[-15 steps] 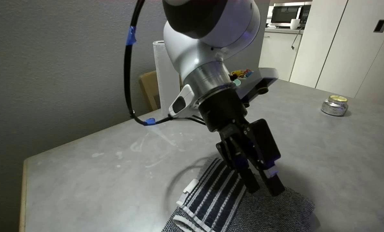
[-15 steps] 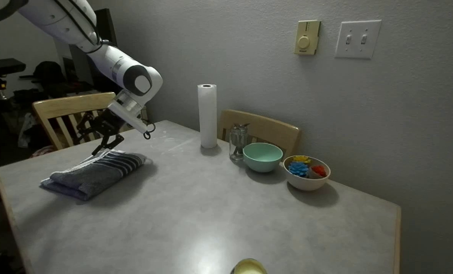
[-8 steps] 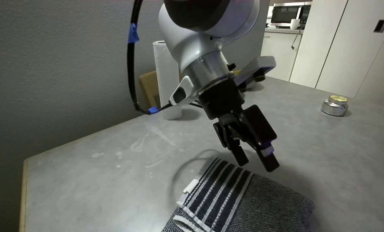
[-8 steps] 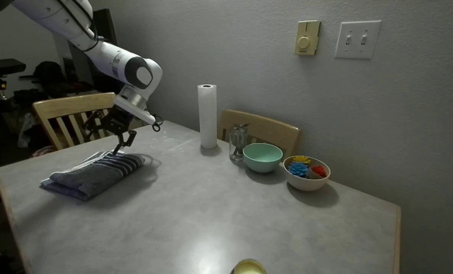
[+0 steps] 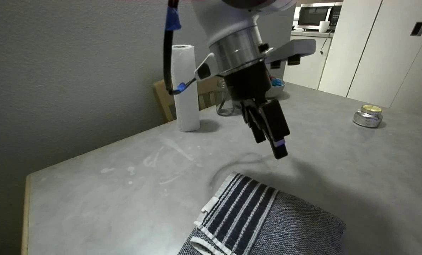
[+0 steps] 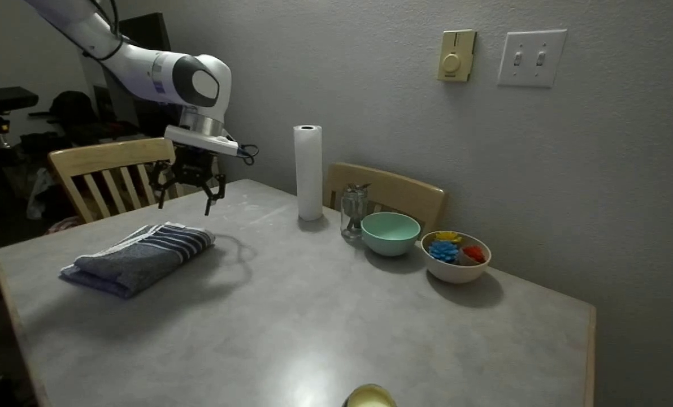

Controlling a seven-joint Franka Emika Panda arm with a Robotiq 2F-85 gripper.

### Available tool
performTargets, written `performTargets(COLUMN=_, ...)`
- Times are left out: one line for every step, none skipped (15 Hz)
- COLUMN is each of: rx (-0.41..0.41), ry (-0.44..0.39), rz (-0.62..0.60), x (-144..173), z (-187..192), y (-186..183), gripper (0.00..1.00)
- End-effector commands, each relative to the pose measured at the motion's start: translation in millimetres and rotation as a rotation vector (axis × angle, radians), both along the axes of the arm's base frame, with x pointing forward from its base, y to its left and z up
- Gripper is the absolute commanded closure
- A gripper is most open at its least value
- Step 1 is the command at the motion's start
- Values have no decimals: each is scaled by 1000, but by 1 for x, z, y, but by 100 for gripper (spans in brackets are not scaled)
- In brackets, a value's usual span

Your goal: Fold the towel

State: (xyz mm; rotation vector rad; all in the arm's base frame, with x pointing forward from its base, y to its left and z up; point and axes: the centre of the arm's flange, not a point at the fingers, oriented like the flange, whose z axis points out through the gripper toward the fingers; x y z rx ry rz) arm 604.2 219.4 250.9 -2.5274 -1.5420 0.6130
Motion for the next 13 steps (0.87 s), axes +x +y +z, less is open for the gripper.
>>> performTargets(rx=-86, ry=-157, rz=-94, x=-30, z=31, y=-30, gripper=0)
performTargets(rx=-109, ry=-198, rz=-123, x=-31, z=38, y=-34, gripper=0)
performTargets(rx=-132, ry=-238, rz=-151, x=-31, z=43, y=-38, gripper=0)
performTargets(rx=-160, ry=-276, rz=-180, x=-32, z=47, y=-42, gripper=0)
performTargets(rx=-182, ry=-301, rz=-204, x=-31, z=51, y=-45, gripper=0)
performTargets(rx=-193, ry=-299, rz=-220, x=-30, z=51, y=-49, gripper=0)
performTargets(rx=-200, ry=-272, rz=-238, x=-28, z=47, y=-53, gripper=0)
performTargets(rx=-172, ry=-266, rz=-212, x=-15, z=51, y=-41, gripper=0)
performTargets(rx=-179, ry=-264, rz=-224, x=-17, z=50, y=-44, gripper=0)
performTargets(rx=-184, ry=-261, rz=-230, x=-18, z=48, y=-46, gripper=0)
performTargets(rx=-186, ry=-259, rz=-233, x=-18, z=47, y=-47, gripper=0)
performTargets(rx=-187, ry=-258, rz=-234, x=-19, z=46, y=-47, gripper=0)
performTargets(rx=-188, ry=-257, rz=-235, x=-19, z=46, y=-47, gripper=0)
